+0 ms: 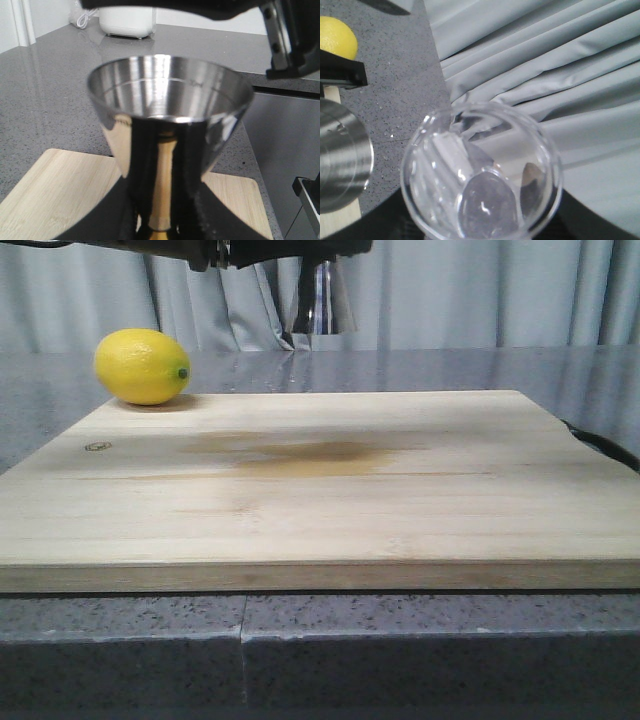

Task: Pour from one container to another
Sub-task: 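Pour the clear liquid from the beaker into the jigger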

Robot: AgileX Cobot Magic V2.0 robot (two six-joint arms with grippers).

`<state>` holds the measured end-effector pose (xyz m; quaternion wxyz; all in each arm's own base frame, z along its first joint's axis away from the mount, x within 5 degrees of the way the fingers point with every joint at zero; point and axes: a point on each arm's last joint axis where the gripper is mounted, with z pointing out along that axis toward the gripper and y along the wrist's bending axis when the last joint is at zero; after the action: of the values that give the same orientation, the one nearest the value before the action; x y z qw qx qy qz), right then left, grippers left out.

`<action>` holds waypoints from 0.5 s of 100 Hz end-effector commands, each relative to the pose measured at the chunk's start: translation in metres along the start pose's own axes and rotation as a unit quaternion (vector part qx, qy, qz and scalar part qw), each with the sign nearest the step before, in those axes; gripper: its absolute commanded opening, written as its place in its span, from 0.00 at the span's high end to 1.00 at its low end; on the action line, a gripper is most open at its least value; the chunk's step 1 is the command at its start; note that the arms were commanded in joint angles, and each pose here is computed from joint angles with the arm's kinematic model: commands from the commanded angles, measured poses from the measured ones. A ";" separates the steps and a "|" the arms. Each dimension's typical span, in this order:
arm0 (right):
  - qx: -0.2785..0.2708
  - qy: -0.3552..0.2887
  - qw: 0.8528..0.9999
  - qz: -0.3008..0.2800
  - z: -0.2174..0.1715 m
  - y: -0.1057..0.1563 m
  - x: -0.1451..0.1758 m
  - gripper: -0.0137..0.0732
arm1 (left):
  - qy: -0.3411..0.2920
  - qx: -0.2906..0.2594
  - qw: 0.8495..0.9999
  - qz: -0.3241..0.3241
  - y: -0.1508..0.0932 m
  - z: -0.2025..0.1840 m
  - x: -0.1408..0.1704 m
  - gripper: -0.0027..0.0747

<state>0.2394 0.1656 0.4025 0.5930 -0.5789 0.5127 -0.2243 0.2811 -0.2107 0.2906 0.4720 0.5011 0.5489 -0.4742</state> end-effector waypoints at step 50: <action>0.052 -0.047 0.997 -0.027 -0.013 -0.022 -0.012 0.61 | -0.064 0.008 0.998 0.021 -0.009 -0.007 -0.033 0.99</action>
<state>0.2394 0.1662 0.4040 0.5959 -0.5844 0.4985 -0.2344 0.2811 -0.2107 0.2906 0.4723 0.5015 0.5485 -0.4738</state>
